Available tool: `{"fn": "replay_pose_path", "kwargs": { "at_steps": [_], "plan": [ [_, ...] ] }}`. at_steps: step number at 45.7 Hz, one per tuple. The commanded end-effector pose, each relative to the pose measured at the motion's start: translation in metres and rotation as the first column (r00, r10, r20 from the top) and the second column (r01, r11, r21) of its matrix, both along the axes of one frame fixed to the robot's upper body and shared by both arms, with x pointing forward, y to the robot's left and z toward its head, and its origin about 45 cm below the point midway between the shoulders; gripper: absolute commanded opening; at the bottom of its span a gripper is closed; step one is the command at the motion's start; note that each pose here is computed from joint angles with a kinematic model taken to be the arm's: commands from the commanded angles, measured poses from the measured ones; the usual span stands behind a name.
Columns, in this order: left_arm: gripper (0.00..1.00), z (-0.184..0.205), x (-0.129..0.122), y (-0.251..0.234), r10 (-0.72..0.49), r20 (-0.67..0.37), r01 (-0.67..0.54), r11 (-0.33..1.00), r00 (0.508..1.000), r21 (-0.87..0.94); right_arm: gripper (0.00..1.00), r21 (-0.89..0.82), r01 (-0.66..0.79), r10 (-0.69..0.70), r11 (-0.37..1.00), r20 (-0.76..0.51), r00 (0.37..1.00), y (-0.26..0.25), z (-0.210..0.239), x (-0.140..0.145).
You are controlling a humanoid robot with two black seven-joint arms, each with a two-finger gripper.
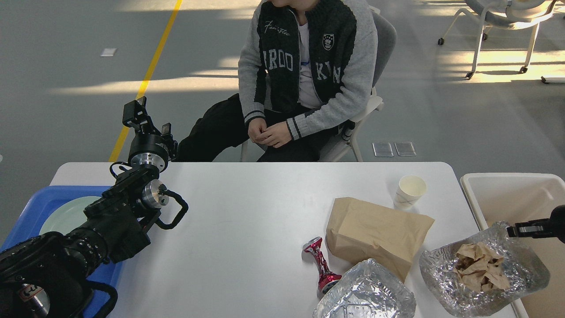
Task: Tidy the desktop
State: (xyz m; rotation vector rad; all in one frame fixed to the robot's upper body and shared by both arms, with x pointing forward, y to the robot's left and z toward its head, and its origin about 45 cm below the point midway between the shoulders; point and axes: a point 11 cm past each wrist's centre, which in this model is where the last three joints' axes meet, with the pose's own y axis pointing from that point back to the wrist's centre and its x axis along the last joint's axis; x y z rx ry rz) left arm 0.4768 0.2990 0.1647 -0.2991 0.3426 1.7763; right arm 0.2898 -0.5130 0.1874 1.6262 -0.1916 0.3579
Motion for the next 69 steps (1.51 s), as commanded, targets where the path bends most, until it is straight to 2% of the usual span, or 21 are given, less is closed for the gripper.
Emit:
{"fn": "replay_pose_path", "kwargs": {
  "at_steps": [1,16,31,57,61,65,69],
  "plan": [
    [0.96,0.000,0.000,0.000,0.001,0.000,-0.001,1.000,1.000,0.000,0.03,0.026,-0.016,0.016,1.000,-0.008,1.000,-0.003,0.008,-0.003],
    [0.96,0.000,0.000,0.000,0.001,-0.001,-0.001,1.000,1.000,0.000,0.07,0.097,-0.044,0.044,0.994,-0.007,0.999,0.008,0.062,0.023],
    [0.96,0.000,0.000,0.000,0.001,-0.001,-0.001,1.000,1.000,0.000,0.08,0.127,-0.068,0.078,0.990,-0.071,0.994,0.020,0.084,0.030],
    [0.96,0.000,0.000,0.000,0.000,0.000,0.000,1.000,1.000,-0.001,0.11,0.111,-0.083,0.092,0.990,-0.086,0.992,0.023,0.086,0.035],
    [0.96,0.000,0.000,0.000,-0.001,-0.001,0.001,1.000,1.000,0.000,0.17,0.100,-0.088,0.096,0.991,-0.083,0.992,0.022,0.083,0.037],
    [0.96,0.000,0.000,0.000,0.000,0.000,0.000,1.000,1.000,-0.001,0.27,0.099,-0.070,0.080,0.993,-0.105,0.991,0.017,0.070,0.030],
    [0.96,0.000,0.000,0.000,-0.001,-0.001,0.001,1.000,1.000,0.000,0.52,0.114,-0.050,0.061,0.992,-0.092,0.994,0.012,0.057,0.024]
  ]
}}
